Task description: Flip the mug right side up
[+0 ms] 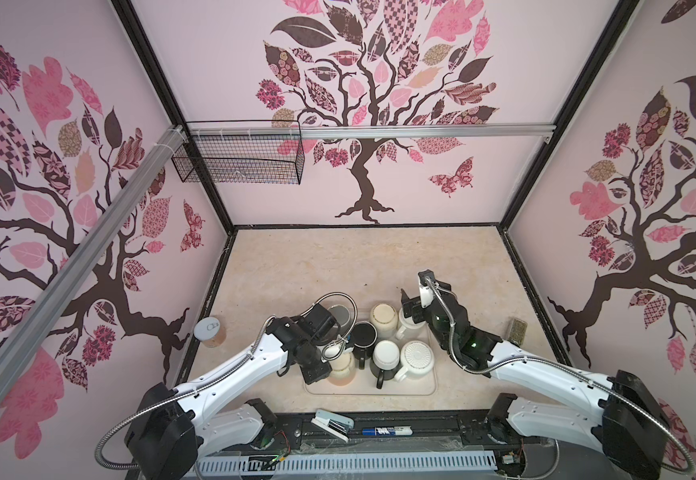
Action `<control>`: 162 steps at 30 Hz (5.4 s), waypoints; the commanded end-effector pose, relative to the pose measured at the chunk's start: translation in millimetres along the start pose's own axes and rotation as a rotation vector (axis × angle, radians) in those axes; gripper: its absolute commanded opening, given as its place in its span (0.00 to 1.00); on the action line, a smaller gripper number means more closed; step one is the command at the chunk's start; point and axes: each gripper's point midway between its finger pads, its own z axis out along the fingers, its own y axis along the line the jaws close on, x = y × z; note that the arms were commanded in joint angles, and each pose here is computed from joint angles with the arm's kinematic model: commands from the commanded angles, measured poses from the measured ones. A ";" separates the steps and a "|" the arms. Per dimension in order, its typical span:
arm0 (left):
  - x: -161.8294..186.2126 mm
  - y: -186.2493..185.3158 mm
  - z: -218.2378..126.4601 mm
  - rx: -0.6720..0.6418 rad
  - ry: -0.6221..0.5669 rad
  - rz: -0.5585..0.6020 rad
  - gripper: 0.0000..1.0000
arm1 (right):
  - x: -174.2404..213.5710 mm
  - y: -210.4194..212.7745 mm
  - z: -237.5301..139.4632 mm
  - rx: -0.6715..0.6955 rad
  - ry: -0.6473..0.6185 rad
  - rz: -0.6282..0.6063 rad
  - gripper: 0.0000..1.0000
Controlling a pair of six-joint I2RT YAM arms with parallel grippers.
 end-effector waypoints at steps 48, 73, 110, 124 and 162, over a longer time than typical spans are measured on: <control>-10.6 25.6 30.0 -0.100 0.070 -0.047 0.06 | -6.9 2.2 -3.5 -0.022 -0.025 0.041 0.92; -40.9 30.8 -1.4 -0.213 0.026 -0.062 0.00 | -22.4 0.2 -8.0 -0.026 -0.034 0.073 0.89; -51.9 54.9 -70.5 -0.440 -0.133 -0.128 0.00 | -21.4 2.1 -10.4 -0.046 -0.025 0.103 0.87; -56.8 51.9 -35.1 -0.361 -0.038 -0.116 0.00 | -14.0 0.7 -6.8 -0.025 -0.017 0.086 0.88; -55.8 30.6 -35.9 -0.311 -0.071 -0.038 0.00 | -0.6 5.0 -4.5 -0.041 0.015 0.090 0.89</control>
